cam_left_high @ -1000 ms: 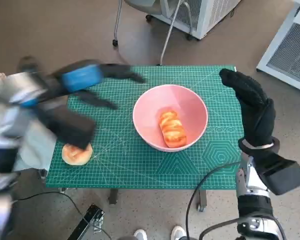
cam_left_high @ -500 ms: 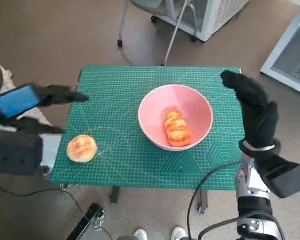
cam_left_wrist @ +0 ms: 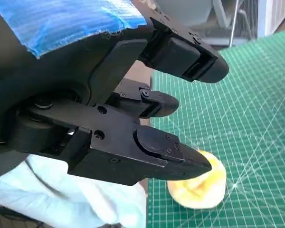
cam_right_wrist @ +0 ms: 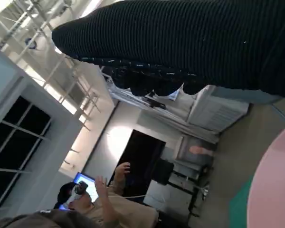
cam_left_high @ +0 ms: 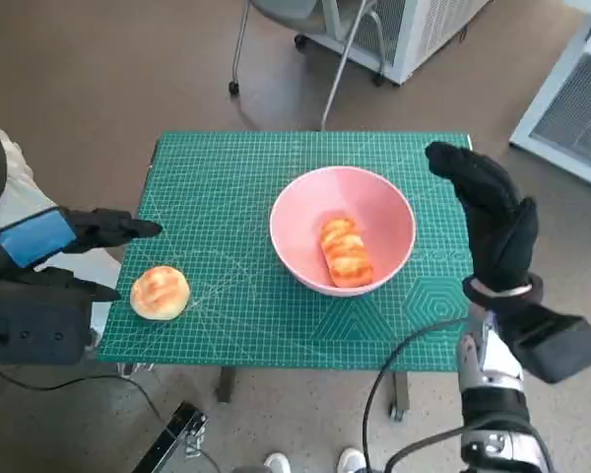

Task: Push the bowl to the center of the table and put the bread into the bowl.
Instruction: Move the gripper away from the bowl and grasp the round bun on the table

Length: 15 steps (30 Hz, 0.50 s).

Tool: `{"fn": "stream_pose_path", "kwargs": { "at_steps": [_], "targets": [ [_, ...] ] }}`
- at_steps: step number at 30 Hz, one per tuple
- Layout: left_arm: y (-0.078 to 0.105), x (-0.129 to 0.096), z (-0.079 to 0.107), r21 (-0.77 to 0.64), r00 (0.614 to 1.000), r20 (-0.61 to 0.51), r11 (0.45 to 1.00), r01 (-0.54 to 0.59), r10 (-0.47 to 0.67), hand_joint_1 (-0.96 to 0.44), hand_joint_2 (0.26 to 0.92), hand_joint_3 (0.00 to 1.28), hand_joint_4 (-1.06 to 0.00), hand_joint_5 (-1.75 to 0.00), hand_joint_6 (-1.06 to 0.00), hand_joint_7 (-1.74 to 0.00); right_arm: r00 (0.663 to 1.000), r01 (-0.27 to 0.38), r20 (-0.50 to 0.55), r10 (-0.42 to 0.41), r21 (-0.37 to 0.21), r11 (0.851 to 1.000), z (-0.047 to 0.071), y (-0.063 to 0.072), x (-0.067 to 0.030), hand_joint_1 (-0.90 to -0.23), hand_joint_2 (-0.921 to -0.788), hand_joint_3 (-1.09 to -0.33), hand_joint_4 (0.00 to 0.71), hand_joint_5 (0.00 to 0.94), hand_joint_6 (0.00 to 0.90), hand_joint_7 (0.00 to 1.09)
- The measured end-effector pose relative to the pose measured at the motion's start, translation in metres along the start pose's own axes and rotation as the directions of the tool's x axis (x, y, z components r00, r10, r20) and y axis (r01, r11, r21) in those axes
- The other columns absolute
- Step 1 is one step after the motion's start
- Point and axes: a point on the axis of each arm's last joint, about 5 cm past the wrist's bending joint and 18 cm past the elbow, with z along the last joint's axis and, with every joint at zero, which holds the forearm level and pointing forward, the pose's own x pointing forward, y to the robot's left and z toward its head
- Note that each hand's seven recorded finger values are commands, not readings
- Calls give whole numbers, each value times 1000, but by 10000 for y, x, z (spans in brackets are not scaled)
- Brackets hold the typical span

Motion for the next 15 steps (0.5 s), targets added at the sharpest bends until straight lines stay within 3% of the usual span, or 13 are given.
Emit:
{"fn": "stream_pose_path", "kwargs": {
  "at_steps": [15],
  "targets": [
    [-227,201,-14,-28,998,47,999,35,-33,17,834,0,-470,0,-577,-22,1000,0,-14,0,2,1000,-6,-23,9,-651,-921,-675,384,9,81,780]
  ]
}}
